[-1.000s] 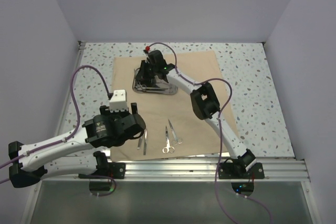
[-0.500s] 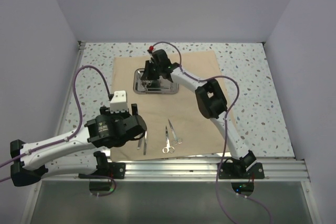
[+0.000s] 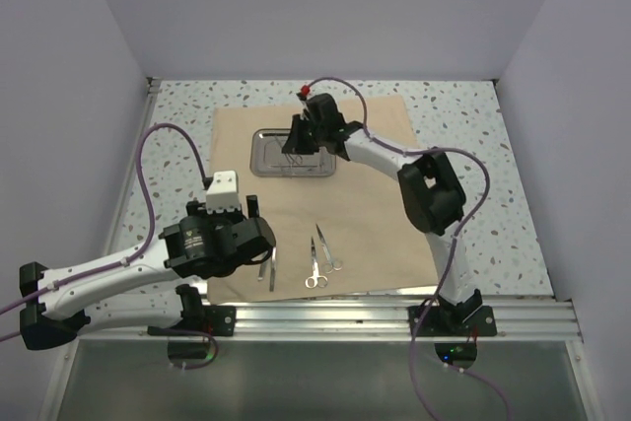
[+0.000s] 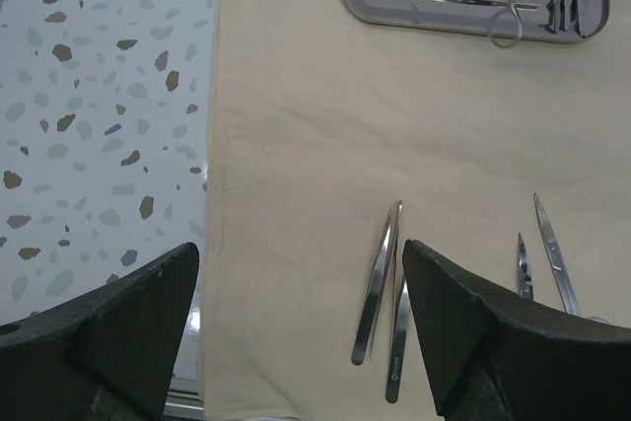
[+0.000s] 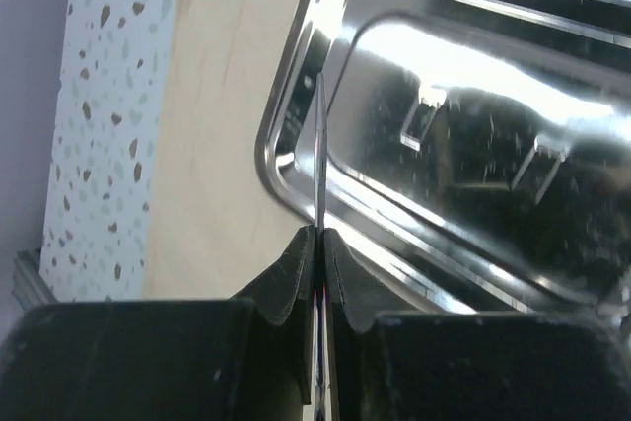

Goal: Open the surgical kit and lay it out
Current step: Pick up the medical item from the container, then place the medical item in the surgical kit.

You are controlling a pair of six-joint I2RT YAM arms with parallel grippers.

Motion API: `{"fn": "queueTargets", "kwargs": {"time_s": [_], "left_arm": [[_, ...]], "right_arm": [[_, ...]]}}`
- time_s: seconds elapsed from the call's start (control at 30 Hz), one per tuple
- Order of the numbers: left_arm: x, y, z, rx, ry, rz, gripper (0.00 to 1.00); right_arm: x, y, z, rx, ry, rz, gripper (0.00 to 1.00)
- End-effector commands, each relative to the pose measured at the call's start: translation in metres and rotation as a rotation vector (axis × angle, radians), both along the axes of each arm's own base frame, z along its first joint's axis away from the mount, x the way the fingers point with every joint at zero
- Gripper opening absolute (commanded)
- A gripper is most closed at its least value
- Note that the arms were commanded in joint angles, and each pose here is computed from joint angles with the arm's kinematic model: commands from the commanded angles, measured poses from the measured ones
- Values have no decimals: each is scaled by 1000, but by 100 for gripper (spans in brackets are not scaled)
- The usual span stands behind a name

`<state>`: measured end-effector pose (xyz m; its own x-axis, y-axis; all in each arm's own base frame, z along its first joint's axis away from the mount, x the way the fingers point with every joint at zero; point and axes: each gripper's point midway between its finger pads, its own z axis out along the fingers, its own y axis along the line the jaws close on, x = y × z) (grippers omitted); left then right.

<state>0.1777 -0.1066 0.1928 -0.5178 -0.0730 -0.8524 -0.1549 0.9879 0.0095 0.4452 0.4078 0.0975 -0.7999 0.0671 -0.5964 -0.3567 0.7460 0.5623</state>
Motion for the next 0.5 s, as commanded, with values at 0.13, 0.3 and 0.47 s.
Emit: {"fn": "queueTargets", "kwargs": {"time_s": [0.13, 0.3, 0.47], "left_arm": [[5, -1, 17, -44, -55, 19, 89], [5, -5, 17, -49, -55, 2, 89], [5, -6, 14, -36, -47, 0, 89]], "right_arm": [[-71, -54, 77, 66, -105, -119, 0], [-136, -75, 27, -34, -37, -208, 0], [-188, -59, -27, -39, 81, -183, 0]]}}
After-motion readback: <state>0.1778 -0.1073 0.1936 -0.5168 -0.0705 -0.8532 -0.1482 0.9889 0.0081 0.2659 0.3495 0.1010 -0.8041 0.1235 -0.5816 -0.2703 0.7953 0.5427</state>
